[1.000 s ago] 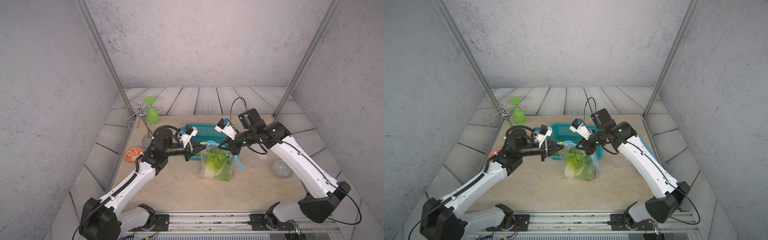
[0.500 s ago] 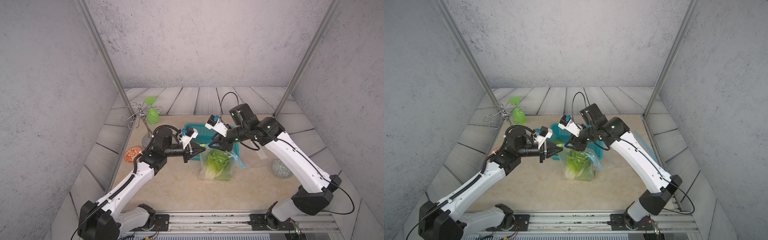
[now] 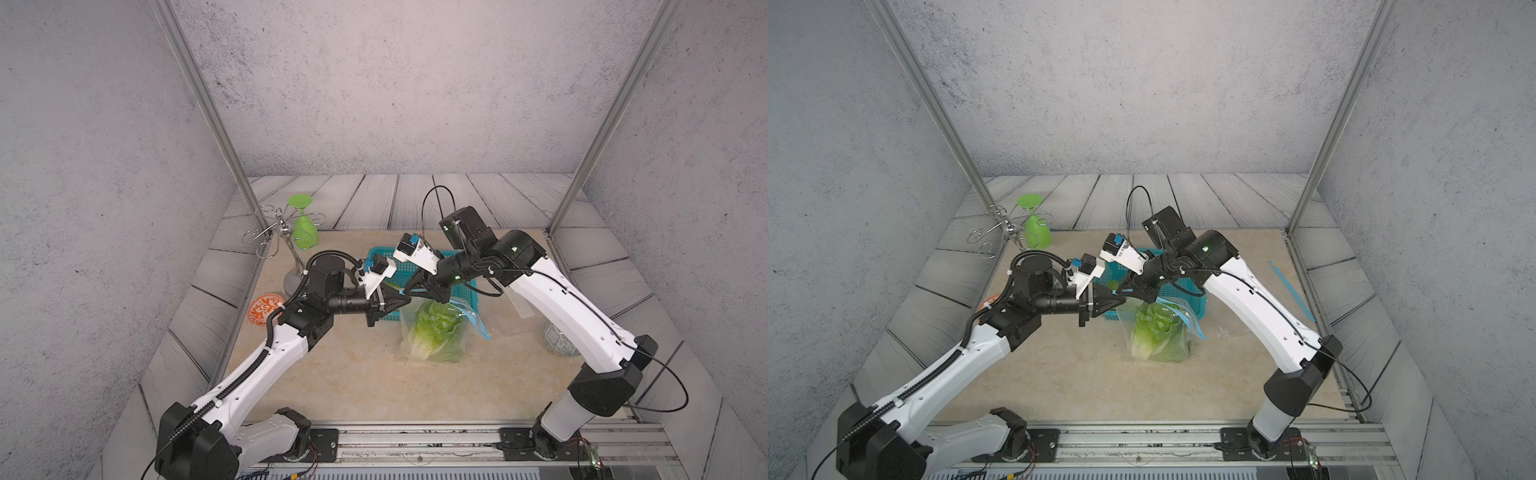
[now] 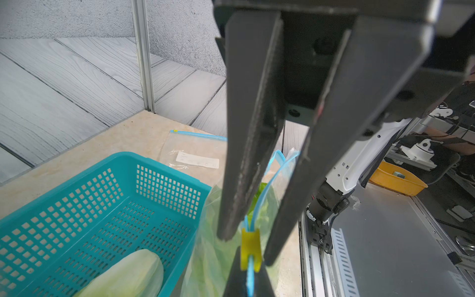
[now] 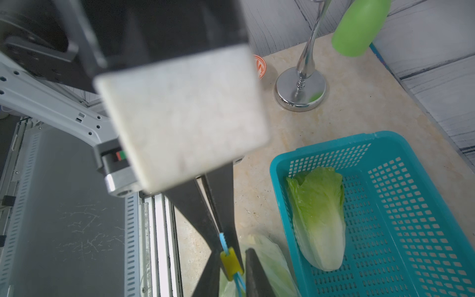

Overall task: Put the chinese cabbages into a zipper bag and zip it
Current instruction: Zip the zipper on the zipper food storage bag.

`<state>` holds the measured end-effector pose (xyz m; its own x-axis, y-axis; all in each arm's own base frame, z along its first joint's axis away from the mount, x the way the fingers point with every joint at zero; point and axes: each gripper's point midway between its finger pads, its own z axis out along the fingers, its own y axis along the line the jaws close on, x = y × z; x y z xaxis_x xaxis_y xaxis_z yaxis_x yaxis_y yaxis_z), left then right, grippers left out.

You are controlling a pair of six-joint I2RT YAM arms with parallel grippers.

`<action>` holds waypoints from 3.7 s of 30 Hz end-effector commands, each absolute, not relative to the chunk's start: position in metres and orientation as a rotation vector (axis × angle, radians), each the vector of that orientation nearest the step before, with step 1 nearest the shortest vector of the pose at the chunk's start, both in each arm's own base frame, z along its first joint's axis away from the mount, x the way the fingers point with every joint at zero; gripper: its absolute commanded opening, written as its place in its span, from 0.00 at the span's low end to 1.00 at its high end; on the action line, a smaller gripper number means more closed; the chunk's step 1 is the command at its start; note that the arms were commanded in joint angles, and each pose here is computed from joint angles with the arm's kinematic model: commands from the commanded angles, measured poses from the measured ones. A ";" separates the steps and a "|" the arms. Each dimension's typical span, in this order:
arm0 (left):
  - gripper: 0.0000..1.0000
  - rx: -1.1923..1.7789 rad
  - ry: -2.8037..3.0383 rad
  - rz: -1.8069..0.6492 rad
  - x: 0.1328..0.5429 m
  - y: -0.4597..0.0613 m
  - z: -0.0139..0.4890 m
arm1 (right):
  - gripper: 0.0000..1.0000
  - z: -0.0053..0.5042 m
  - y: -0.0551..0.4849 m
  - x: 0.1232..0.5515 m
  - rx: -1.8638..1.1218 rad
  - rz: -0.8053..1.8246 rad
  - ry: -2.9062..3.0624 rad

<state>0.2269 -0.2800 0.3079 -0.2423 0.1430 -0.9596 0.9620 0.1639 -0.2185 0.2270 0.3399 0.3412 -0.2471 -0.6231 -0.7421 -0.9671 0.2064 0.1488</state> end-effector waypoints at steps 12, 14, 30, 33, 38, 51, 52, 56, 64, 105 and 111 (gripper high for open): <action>0.00 1.097 1.496 -1.140 0.228 -0.279 0.328 | 0.23 0.330 0.343 0.226 -1.483 0.861 2.002; 0.00 1.090 1.499 -1.137 0.229 -0.279 0.328 | 0.21 0.329 0.344 0.225 -1.484 0.871 2.002; 0.00 1.060 1.502 -1.138 0.233 -0.279 0.329 | 0.09 0.328 0.346 0.227 -1.474 0.877 1.993; 0.00 1.031 1.529 -1.117 0.238 -0.277 0.328 | 0.05 0.331 0.342 0.232 -1.444 0.838 1.992; 0.00 0.990 1.573 -1.050 0.241 -0.266 0.331 | 0.00 0.336 0.324 0.235 -1.390 0.777 1.984; 0.00 0.827 1.687 -0.947 0.256 -0.237 0.339 | 0.00 0.330 0.296 0.226 -1.347 0.710 2.060; 0.00 0.809 1.710 -0.915 0.258 -0.231 0.340 | 0.00 0.329 0.291 0.226 -1.332 0.693 2.073; 0.00 0.748 1.794 -0.778 0.261 -0.208 0.343 | 0.00 0.322 0.267 0.231 -1.235 0.642 2.104; 0.00 0.701 1.876 -0.600 0.263 -0.181 0.343 | 0.00 0.301 0.232 0.242 -1.073 0.579 2.197; 0.00 0.578 1.954 -0.187 0.293 -0.122 0.346 | 0.00 0.230 0.209 0.228 -1.121 0.530 2.404; 0.00 0.529 1.971 -0.229 0.282 -0.119 0.345 | 0.00 0.250 0.241 0.229 -1.094 0.687 2.375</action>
